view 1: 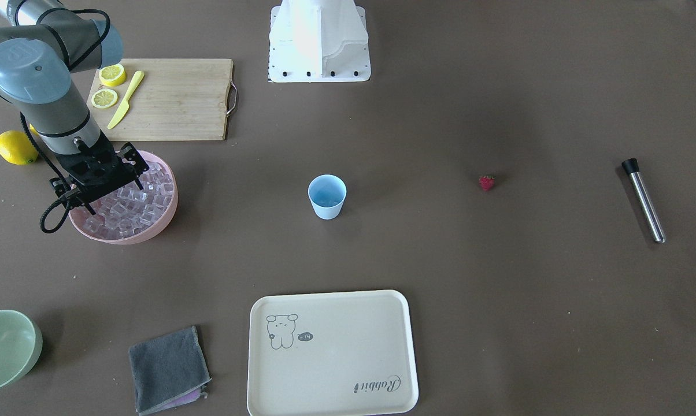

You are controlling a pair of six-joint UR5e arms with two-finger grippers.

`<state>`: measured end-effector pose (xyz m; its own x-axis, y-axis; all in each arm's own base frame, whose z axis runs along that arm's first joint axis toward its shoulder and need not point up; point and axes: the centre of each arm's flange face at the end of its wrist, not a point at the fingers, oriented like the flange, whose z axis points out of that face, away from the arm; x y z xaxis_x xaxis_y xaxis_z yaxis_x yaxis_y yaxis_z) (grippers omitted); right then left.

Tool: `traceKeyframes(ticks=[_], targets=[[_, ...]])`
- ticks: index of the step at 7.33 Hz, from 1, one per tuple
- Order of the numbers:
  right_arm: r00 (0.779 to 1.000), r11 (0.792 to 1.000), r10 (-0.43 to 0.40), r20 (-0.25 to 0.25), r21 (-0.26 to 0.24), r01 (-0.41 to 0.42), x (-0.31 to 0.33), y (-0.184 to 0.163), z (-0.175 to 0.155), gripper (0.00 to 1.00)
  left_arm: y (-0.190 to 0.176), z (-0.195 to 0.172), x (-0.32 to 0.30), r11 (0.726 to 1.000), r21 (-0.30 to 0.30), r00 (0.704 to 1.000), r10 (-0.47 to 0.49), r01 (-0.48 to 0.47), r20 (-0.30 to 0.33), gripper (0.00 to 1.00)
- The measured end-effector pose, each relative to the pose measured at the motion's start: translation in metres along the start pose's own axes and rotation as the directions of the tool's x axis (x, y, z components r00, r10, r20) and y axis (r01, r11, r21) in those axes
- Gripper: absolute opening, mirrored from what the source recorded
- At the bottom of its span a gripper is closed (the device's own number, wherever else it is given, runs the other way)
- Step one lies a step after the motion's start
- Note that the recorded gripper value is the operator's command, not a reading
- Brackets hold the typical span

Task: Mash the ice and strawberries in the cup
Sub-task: 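Lower the right gripper into the bowl and grasp an ice cube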

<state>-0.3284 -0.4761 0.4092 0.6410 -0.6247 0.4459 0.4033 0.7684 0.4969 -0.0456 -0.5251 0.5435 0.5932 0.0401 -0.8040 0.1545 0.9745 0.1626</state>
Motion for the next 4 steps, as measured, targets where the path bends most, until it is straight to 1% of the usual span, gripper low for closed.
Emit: traceKeyframes(ticks=[2,3,4], targets=[[1.0,1.0,-0.02,0.013,0.014,0.02,-0.0043,0.0007,0.0027,0.8,0.0023,-0.0033,0.0037,1.0,0.005,1.0,-0.003,0.003,-0.001,0.98],[1.0,1.0,-0.028,0.015,0.015,0.028,-0.0047,0.0009,0.003,0.94,0.0025,-0.0054,0.0065,1.0,0.009,1.0,-0.007,0.007,-0.003,0.98],[0.998,0.998,-0.061,0.016,0.017,0.061,-0.004,0.002,0.0019,0.96,0.0025,-0.007,0.0086,1.0,0.013,1.0,-0.01,0.01,-0.004,0.98]])
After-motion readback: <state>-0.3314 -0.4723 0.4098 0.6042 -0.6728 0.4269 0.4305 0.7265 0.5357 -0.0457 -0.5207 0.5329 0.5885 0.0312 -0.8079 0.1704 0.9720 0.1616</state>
